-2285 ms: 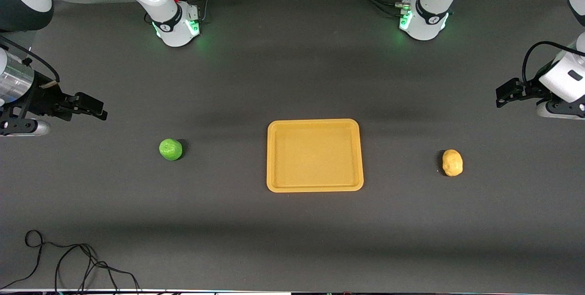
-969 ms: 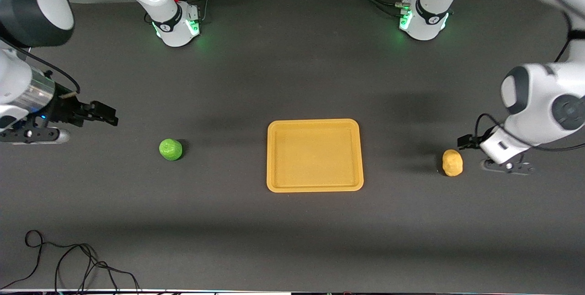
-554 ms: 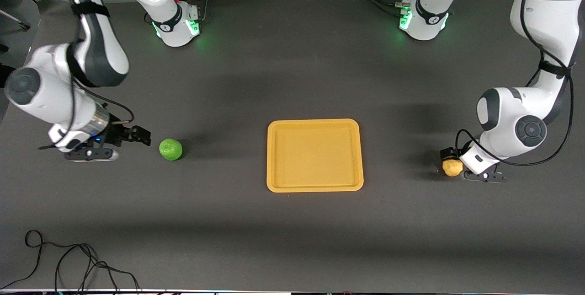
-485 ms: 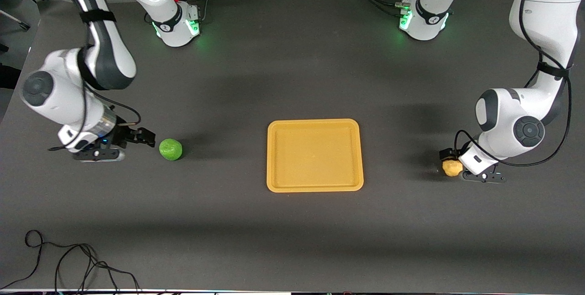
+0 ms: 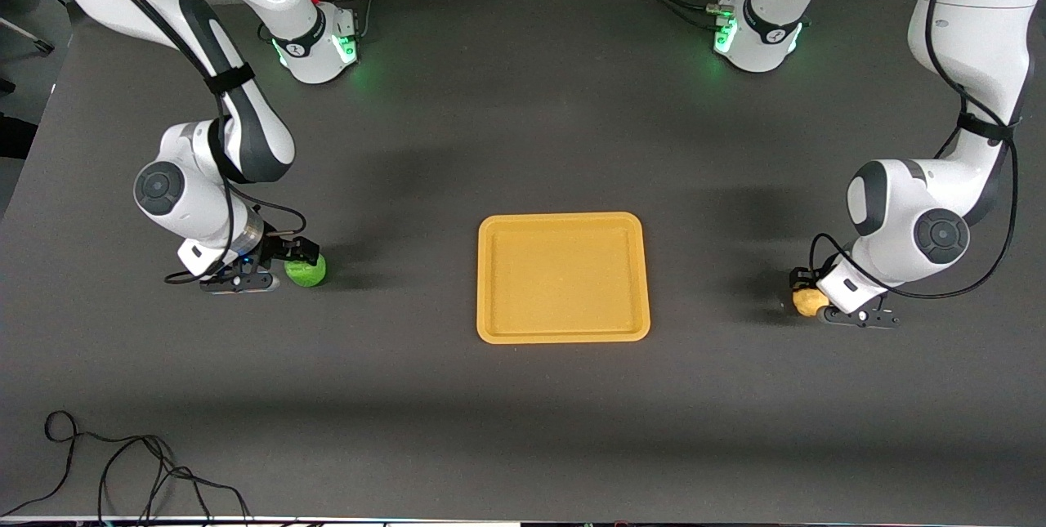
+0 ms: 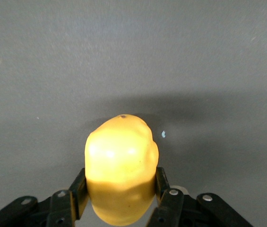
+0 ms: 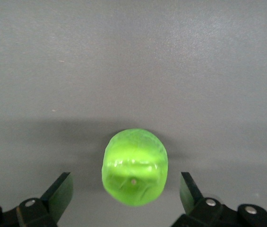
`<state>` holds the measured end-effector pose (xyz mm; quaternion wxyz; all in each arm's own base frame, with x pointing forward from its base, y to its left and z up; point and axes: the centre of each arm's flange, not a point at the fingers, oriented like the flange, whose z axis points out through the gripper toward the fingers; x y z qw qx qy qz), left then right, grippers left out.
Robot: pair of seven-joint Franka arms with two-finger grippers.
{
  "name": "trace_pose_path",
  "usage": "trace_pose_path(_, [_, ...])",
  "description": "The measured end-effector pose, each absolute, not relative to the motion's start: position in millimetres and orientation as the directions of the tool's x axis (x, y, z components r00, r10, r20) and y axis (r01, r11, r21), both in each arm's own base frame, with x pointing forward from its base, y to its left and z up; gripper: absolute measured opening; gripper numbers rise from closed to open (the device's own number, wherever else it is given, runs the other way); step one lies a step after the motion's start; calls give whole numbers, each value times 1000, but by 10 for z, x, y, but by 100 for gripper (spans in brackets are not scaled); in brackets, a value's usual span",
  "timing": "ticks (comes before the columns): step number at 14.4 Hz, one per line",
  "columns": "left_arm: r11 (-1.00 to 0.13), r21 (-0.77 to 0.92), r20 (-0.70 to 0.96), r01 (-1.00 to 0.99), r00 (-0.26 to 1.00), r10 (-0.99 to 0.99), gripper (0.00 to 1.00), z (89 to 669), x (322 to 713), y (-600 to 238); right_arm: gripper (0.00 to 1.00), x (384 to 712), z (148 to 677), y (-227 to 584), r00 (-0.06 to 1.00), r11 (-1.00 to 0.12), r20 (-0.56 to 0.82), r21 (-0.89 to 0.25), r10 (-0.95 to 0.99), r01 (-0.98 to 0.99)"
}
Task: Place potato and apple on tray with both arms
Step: 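Lower the right gripper onto the apple while the left gripper grasps the potato, then carry the potato onto the tray with the left gripper and release it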
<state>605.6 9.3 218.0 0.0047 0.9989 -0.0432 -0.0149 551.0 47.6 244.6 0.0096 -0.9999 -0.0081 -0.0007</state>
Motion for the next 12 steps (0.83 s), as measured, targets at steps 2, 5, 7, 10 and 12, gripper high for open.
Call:
trace_pose_path(2, [-998,7,-60,-68,996,-68,59,2427,6096,-92,100,5499,2247,460,1000,-1000,-13,-17,13,12])
trace_pose_path(5, [-1000,-4,-135,-22,991,-21,59,3173,6188,-906,100,5480,2093,444,999,-1000,-31,-16,7,6])
trace_pose_path(7, [-1000,20,-148,-10,989,-12,59,3562,6146,-1630,90,5481,2061,443,1000,-1000,-30,-16,6,6])
trace_pose_path(10, [-999,39,-140,-16,990,-21,59,3476,5946,-2483,70,5496,2084,447,1000,-1000,-25,-16,7,6])
trace_pose_path(12, [-999,41,-143,-22,989,-28,59,3104,5844,-2890,70,5543,2209,467,1000,-1000,-16,-17,10,10])
